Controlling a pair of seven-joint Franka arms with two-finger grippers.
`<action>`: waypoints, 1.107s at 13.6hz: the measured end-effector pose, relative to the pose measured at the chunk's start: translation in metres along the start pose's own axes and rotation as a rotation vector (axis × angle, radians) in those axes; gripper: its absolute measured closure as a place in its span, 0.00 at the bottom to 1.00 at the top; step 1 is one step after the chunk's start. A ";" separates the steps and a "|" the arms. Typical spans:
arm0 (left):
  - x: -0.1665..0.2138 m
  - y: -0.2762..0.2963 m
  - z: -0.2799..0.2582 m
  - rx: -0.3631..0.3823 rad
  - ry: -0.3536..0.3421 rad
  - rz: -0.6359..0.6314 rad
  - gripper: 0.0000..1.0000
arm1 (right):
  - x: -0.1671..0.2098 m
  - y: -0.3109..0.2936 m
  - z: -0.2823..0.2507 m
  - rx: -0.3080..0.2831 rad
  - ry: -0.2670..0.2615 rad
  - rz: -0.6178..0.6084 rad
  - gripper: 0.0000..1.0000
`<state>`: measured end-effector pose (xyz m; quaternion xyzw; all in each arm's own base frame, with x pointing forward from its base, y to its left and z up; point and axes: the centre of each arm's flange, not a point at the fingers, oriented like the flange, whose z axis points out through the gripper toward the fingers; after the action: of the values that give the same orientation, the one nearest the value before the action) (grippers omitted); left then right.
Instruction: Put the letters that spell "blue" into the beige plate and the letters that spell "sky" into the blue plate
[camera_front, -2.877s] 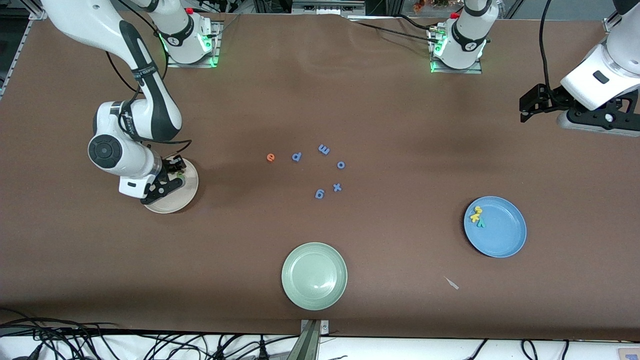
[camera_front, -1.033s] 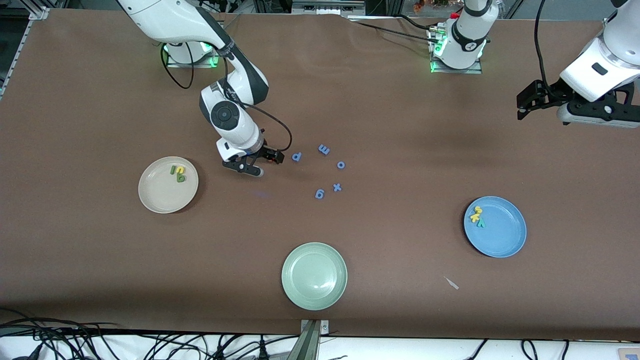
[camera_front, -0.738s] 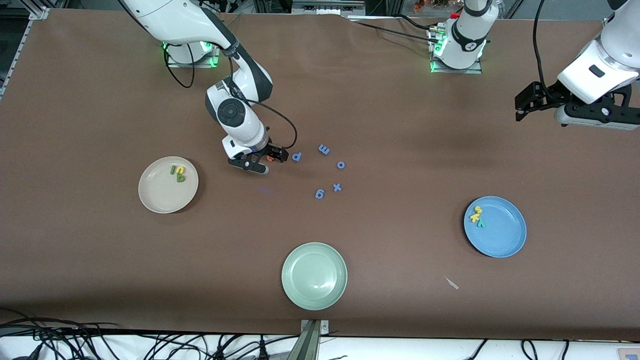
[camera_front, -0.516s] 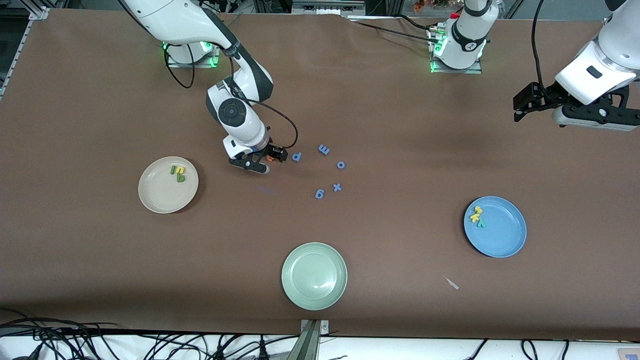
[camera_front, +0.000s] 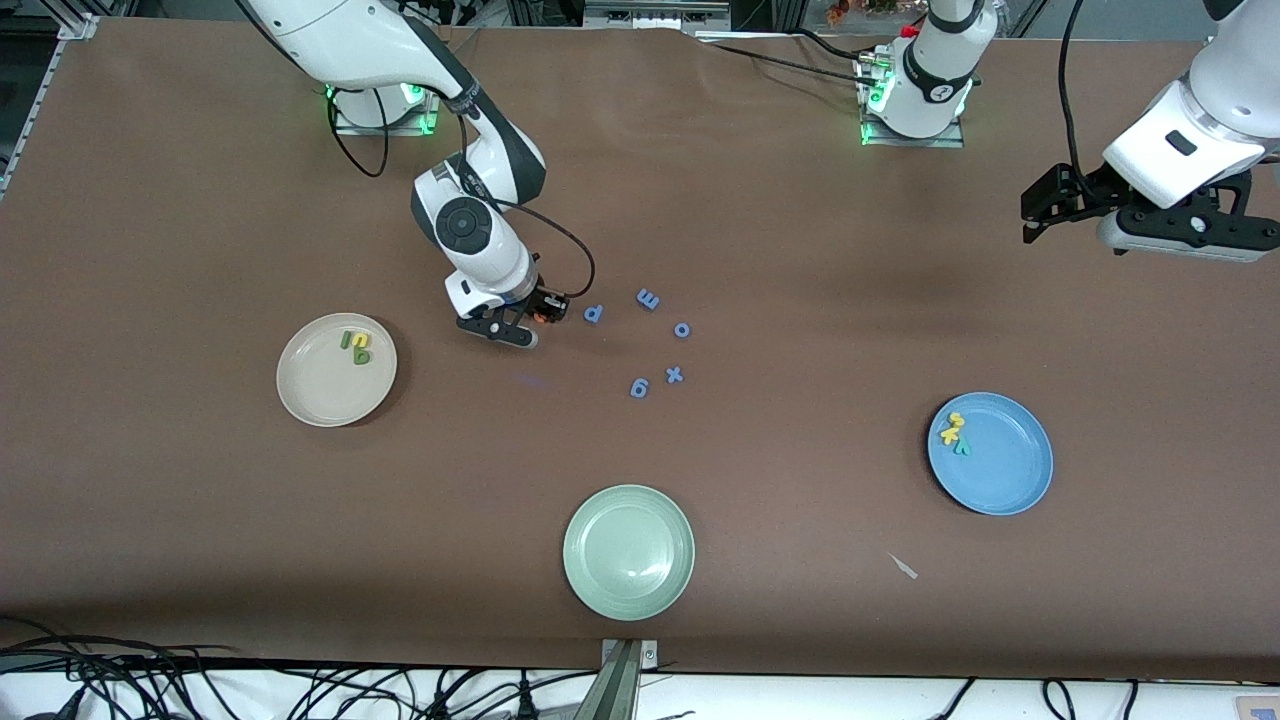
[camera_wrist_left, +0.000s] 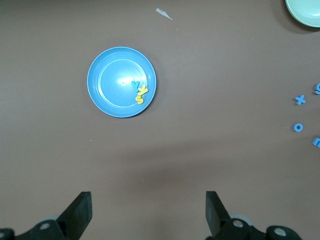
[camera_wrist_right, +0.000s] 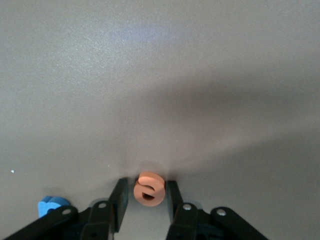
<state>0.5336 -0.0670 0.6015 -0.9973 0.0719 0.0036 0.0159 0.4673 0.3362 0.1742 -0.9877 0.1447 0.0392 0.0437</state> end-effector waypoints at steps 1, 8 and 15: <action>0.001 0.002 0.001 0.000 -0.001 -0.006 0.00 | 0.000 -0.002 -0.003 0.005 0.004 -0.004 0.72; 0.002 0.007 0.001 0.001 -0.002 -0.020 0.00 | 0.039 0.029 -0.033 -0.087 -0.029 -0.143 0.71; 0.002 0.008 0.001 0.001 -0.002 -0.025 0.00 | 0.130 0.150 -0.097 -0.187 -0.105 -0.407 0.71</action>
<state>0.5346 -0.0747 0.5999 -0.9981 0.0596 0.0044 0.0164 0.5548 0.1471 0.2472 -0.9929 -0.0645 0.0940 -0.0335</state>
